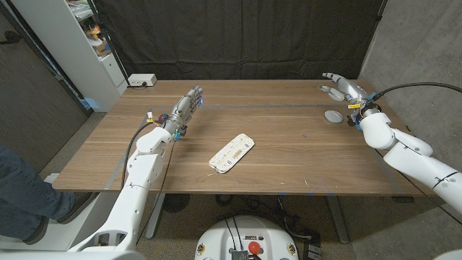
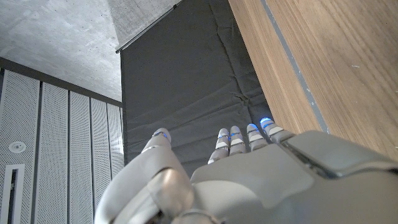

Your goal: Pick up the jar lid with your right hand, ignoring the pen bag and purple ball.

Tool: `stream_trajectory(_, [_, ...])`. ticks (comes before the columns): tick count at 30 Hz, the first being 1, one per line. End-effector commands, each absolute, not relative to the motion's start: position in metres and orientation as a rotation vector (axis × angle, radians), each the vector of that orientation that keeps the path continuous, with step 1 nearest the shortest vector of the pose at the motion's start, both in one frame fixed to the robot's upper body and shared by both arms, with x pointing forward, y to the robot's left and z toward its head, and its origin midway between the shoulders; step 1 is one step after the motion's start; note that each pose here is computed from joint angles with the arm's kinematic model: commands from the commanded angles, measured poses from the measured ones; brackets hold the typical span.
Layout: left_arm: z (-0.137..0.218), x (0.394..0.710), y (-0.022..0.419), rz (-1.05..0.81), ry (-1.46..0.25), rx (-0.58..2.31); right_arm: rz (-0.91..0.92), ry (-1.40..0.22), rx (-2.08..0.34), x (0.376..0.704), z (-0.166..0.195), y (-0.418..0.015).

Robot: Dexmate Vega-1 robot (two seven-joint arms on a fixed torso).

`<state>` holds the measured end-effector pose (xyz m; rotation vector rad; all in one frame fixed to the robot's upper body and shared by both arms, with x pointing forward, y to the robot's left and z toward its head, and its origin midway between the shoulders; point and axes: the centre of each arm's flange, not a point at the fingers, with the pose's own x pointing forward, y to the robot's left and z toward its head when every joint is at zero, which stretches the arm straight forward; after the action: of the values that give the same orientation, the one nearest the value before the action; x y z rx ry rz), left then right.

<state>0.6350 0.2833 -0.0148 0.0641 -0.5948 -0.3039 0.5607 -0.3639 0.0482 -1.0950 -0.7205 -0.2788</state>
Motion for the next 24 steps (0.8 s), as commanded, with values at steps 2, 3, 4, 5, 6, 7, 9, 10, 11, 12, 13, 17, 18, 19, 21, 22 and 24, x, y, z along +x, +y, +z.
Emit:
stream_trajectory(2, [-0.0156,0.6335,0.2859,-0.296,-0.593,0.063,-0.283,-0.672,-1.173,0.5659,0.0531,-0.3653])
stream_trajectory(3, [-0.0159,0.6338,0.2858,-0.297,-0.592,0.063,-0.283,-0.670,-1.180,0.5662,0.0536,-0.3654])
stream_trajectory(4, [-0.0162,0.6341,0.2858,-0.297,-0.592,0.063,-0.286,-0.666,-1.184,0.5665,0.0540,-0.3654])
stream_trajectory(5, [-0.0163,0.6346,0.2858,-0.297,-0.591,0.062,-0.286,-0.663,-1.190,0.5667,0.0544,-0.3655])
stream_trajectory(6, [-0.0165,0.6350,0.2857,-0.298,-0.590,0.061,-0.286,-0.660,-1.194,0.5669,0.0548,-0.3656])
stream_trajectory(7, [-0.0164,0.6355,0.2856,-0.298,-0.590,0.061,-0.284,-0.658,-1.198,0.5670,0.0551,-0.3659])
stream_trajectory(9, [-0.0161,0.6364,0.2853,-0.299,-0.591,0.061,-0.286,-0.650,-1.206,0.5674,0.0557,-0.3662])
stream_trajectory(10, [-0.0159,0.6369,0.2851,-0.300,-0.591,0.060,-0.286,-0.647,-1.208,0.5676,0.0559,-0.3664])
stream_trajectory(11, [-0.0158,0.6374,0.2849,-0.301,-0.591,0.059,-0.284,-0.644,-1.211,0.5679,0.0564,-0.3670])
stream_trajectory(12, [-0.0157,0.6380,0.2847,-0.301,-0.591,0.057,-0.286,-0.639,-1.215,0.5683,0.0567,-0.3672])
stream_trajectory(13, [-0.0158,0.6385,0.2845,-0.302,-0.591,0.056,-0.285,-0.636,-1.219,0.5686,0.0569,-0.3675])
stream_trajectory(17, [-0.0161,0.6408,0.2839,-0.303,-0.588,0.053,-0.284,-0.618,-1.232,0.5702,0.0578,-0.3684])
stream_trajectory(18, [-0.0161,0.6412,0.2838,-0.302,-0.587,0.054,-0.284,-0.614,-1.235,0.5707,0.0579,-0.3685])
stream_trajectory(19, [-0.0161,0.6417,0.2837,-0.302,-0.587,0.054,-0.283,-0.611,-1.237,0.5711,0.0581,-0.3686])
stream_trajectory(21, [-0.0160,0.6423,0.2834,-0.302,-0.585,0.054,-0.285,-0.603,-1.243,0.5720,0.0584,-0.3690])
stream_trajectory(22, [-0.0159,0.6425,0.2833,-0.302,-0.584,0.055,-0.281,-0.600,-1.245,0.5725,0.0585,-0.3693])
stream_trajectory(24, [-0.0153,0.6425,0.2831,-0.302,-0.585,0.055,-0.282,-0.592,-1.253,0.5732,0.0587,-0.3693])
